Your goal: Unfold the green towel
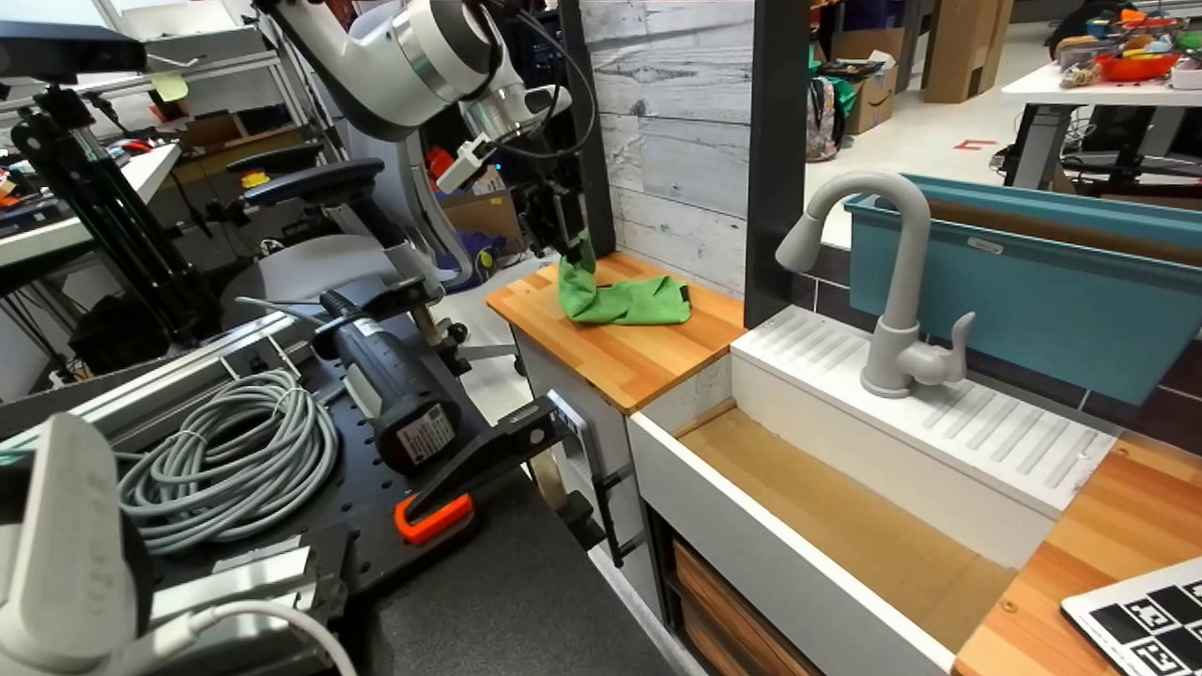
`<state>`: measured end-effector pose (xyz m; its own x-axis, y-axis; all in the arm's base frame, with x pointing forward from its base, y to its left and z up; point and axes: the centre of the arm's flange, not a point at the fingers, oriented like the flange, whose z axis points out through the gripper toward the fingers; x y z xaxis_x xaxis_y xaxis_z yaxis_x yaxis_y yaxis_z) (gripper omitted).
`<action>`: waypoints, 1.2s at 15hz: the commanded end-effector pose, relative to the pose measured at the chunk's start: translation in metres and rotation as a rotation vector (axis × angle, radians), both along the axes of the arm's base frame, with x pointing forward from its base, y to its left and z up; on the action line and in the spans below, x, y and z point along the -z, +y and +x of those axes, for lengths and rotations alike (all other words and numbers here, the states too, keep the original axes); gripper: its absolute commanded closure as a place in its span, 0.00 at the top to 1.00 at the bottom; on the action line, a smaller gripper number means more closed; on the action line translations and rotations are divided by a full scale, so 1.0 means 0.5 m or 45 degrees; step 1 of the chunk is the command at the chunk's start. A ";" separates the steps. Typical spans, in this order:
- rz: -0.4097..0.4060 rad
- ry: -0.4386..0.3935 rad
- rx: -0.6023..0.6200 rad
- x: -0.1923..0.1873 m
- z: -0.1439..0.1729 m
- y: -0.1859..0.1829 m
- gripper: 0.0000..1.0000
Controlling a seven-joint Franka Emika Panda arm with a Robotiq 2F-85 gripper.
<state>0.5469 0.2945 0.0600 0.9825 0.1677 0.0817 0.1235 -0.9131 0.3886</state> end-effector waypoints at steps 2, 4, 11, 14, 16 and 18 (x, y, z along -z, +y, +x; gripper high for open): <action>-0.040 0.068 -0.150 0.020 -0.038 0.038 0.02; -0.045 0.117 -0.211 0.039 -0.055 0.052 0.02; -0.156 0.335 -0.392 0.120 -0.115 0.050 0.02; -0.165 0.387 -0.450 0.137 -0.121 0.046 0.02; -0.188 0.409 -0.462 0.144 -0.118 0.042 0.07; -0.212 0.446 -0.460 0.147 -0.113 0.038 0.35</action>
